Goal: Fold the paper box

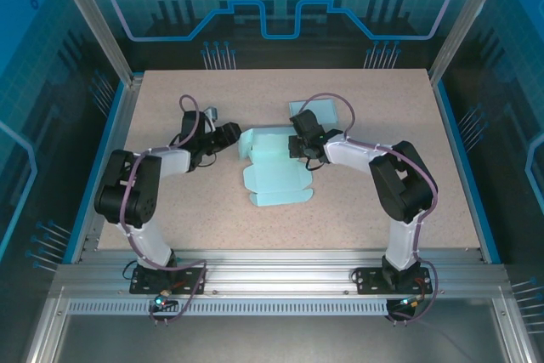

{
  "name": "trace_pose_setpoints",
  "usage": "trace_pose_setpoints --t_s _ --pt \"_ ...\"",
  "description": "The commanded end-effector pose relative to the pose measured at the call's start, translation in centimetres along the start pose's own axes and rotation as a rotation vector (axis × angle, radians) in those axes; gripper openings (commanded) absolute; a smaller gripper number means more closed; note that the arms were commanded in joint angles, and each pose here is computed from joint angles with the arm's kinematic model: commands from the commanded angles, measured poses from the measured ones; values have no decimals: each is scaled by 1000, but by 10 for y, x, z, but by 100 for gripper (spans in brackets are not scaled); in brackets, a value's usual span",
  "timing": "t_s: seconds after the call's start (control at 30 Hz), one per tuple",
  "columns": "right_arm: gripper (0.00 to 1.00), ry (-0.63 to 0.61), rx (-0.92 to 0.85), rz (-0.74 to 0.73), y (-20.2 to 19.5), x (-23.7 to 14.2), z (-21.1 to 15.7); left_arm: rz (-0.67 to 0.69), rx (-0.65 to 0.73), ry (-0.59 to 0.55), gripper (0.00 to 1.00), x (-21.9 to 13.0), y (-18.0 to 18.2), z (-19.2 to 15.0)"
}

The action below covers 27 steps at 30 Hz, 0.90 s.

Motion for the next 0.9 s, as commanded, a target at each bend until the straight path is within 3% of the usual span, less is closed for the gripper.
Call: trace_pose_setpoints --t_s 0.0,0.43,0.87 --pt "0 51 -17 1 7 5 -8 -47 6 28 60 -4 -10 -15" --pt "0 57 -13 2 7 8 -10 23 30 79 61 -25 -11 -56" --pt "0 50 -13 5 7 5 -11 0 107 109 61 -29 -30 -66"
Point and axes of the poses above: each hand's point on the last joint's axis, 136 mm out from that joint toward the fingers, its own x axis out along the fingers, its own y axis along the line the jaws close on, z = x × y, the point moved 9 cm from there along -x, back along the fingers, and after that the axes turned 7 degrees about -x, right-handed, at the moved point
